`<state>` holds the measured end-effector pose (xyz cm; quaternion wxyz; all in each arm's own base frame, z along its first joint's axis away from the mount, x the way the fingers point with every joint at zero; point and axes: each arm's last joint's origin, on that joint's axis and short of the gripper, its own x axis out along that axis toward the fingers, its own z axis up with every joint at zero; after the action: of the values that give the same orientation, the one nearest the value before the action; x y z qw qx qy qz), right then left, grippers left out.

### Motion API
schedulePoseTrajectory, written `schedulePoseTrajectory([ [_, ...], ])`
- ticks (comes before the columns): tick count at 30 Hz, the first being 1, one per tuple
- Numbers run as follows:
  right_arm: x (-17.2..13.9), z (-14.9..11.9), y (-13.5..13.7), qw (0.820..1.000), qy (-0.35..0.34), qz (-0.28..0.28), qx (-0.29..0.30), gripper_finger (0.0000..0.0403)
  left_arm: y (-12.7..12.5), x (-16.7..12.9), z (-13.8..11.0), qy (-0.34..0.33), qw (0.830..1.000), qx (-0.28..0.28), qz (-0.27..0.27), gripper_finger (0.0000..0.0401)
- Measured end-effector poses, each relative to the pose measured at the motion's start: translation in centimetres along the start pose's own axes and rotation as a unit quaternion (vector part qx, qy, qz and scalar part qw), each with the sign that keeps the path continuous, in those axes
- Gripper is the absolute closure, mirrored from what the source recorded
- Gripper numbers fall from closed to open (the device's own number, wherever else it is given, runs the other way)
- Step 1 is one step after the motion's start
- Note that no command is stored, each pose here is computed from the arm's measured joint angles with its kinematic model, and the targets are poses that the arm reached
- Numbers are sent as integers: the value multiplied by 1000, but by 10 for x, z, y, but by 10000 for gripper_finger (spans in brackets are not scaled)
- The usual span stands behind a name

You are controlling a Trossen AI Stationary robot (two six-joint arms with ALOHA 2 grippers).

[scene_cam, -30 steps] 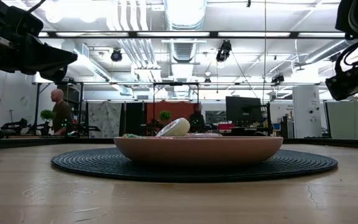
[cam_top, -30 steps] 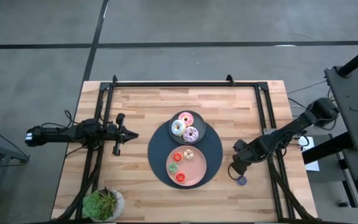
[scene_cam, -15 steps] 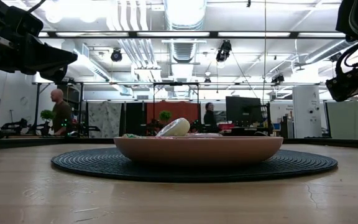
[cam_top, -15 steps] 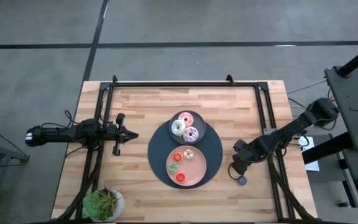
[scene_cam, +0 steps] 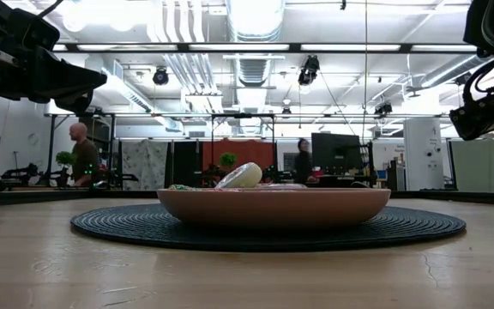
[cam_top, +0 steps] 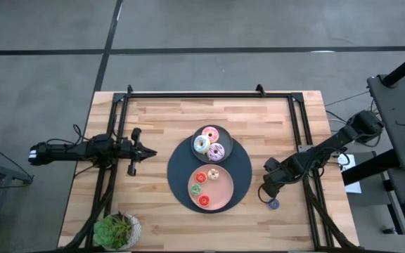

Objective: Pick & Place donuts
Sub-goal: Put the small brown doughnut into the pink plate

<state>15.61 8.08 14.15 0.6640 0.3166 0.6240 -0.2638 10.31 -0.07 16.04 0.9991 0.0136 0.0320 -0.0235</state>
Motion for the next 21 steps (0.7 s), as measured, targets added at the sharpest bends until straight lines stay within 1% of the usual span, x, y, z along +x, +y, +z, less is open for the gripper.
schedulePoseTrajectory([
  [9,0,0,0,1000,-1,3,-3,179,0,0,0,0,1000,0,0,401],
  [13,-4,2,8,999,-5,29,-19,180,0,0,0,0,1000,0,0,401],
  [21,-12,4,16,998,-11,48,-38,179,0,0,0,0,1000,0,0,401],
])
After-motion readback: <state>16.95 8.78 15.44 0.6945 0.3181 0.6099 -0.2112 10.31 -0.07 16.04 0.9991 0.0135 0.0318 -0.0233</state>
